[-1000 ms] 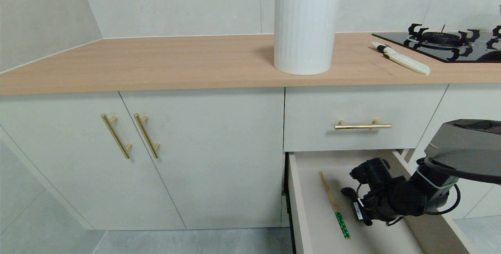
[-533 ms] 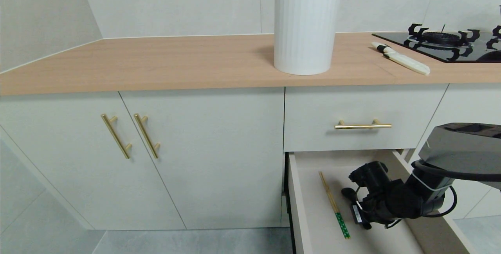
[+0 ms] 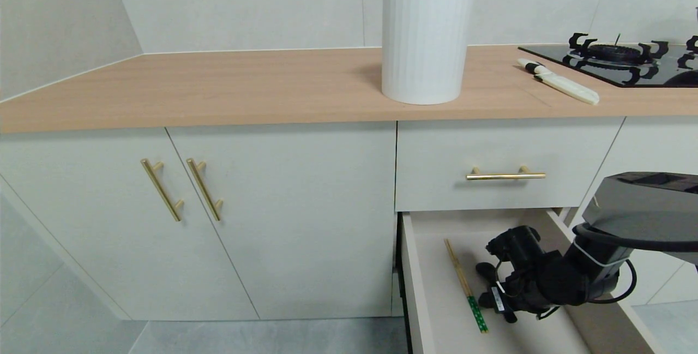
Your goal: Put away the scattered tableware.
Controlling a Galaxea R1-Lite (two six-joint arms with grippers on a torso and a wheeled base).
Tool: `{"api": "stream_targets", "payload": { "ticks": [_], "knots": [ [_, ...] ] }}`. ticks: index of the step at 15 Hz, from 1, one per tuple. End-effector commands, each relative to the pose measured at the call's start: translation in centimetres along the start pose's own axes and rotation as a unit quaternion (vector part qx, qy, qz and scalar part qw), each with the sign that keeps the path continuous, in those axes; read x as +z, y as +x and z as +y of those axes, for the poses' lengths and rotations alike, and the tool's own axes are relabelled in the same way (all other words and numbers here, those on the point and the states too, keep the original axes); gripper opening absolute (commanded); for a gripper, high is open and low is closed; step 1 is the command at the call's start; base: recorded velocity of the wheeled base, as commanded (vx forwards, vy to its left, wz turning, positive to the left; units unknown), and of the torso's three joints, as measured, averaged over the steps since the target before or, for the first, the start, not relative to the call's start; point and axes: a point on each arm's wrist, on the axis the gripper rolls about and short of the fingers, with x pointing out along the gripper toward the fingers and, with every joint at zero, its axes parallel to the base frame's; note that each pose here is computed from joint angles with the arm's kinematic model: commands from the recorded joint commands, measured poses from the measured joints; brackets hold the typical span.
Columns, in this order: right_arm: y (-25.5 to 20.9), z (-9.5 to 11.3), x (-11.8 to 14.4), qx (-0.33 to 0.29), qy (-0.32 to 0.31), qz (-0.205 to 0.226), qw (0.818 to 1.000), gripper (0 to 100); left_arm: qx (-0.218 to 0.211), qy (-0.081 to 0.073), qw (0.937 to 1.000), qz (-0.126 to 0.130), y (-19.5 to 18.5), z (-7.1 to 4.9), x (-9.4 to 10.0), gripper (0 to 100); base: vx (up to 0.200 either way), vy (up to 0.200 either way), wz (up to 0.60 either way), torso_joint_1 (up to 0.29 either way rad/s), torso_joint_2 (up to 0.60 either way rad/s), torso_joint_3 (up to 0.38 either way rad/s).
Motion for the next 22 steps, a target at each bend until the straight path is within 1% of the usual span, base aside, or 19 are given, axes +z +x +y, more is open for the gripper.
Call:
{"api": "stream_targets", "payload": {
  "ticks": [1,2,3,5,6,7,8,10,12,15,16,18,22],
  "knots": [
    [-0.6,0.0,0.3,0.001,0.001,-0.008,1.0,100,0.0,0.0,1.0,0.0,0.0,0.0,0.0,100,0.0,0.0,0.0,0.0,0.0,0.0],
    [-2.0,-0.2,0.6,-0.004,0.004,-0.022,1.0,100,0.0,0.0,1.0,0.001,0.0,0.0,0.0,100,0.0,0.0,0.0,0.0,0.0,0.0],
    [-4.3,-0.5,1.0,-0.007,0.007,-0.046,0.999,100,0.0,0.0,1.0,0.001,0.0,0.0,0.0,100,0.0,0.0,0.0,0.0,0.0,0.0],
    [-10.3,-1.0,1.5,0.005,0.011,-0.11,0.994,100,0.0,0.0,1.0,0.0,0.0,0.0,0.0,100,0.0,0.0,0.0,0.0,0.0,0.0],
    [-13.1,-1.5,1.5,0.009,0.015,-0.134,0.991,100,0.0,0.0,1.0,0.001,0.0,0.0,0.0,100,0.0,0.0,0.0,0.0,0.0,0.0],
    [-14.6,-1.8,1.3,0.01,0.017,-0.142,0.99,100,0.0,0.0,1.0,0.001,0.0,0.0,0.0,100,0.0,0.0,0.0,0.0,0.0,0.0],
    [-17.9,-2.4,0.6,0.016,0.019,-0.149,0.988,100,0.0,0.0,1.0,0.0,0.0,0.0,0.0,100,0.0,0.0,0.0,0.0,0.0,0.0],
    [-21.4,-3.1,-1.0,0.035,0.02,-0.154,0.987,100,0.0,0.0,1.0,0.001,0.0,0.0,0.0,100,0.0,0.0,0.0,0.0,0.0,0.0],
    [-24.2,-3.6,-2.5,0.058,0.013,-0.144,0.988,100,0.0,0.0,1.0,0.001,0.0,0.0,0.0,100,0.0,0.0,0.0,0.0,0.0,0.0],
    [-27.4,-3.8,-3.9,0.07,-0.003,-0.136,0.988,100,0.0,0.0,1.0,0.001,0.0,0.0,0.0,100,0.0,0.0,0.0,0.0,0.0,0.0],
    [-27.6,-3.8,-4.1,0.07,-0.006,-0.131,0.989,100,0.0,0.0,1.0,0.001,0.0,0.0,0.0,100,0.0,0.0,0.0,0.0,0.0,0.0],
    [-27.9,-4.0,-4.8,0.065,-0.038,-0.123,0.99,100,0.0,0.0,1.0,0.0,0.0,0.0,0.0,100,0.0,0.0,0.0,0.0,0.0,0.0],
    [-27.9,-3.9,-5.0,0.066,-0.044,-0.116,0.99,100,-0.001,0.002,1.0,0.001,0.0,0.0,0.0,100,0.0,0.0,0.0,0.0,0.0,0.0]
  ]
}}
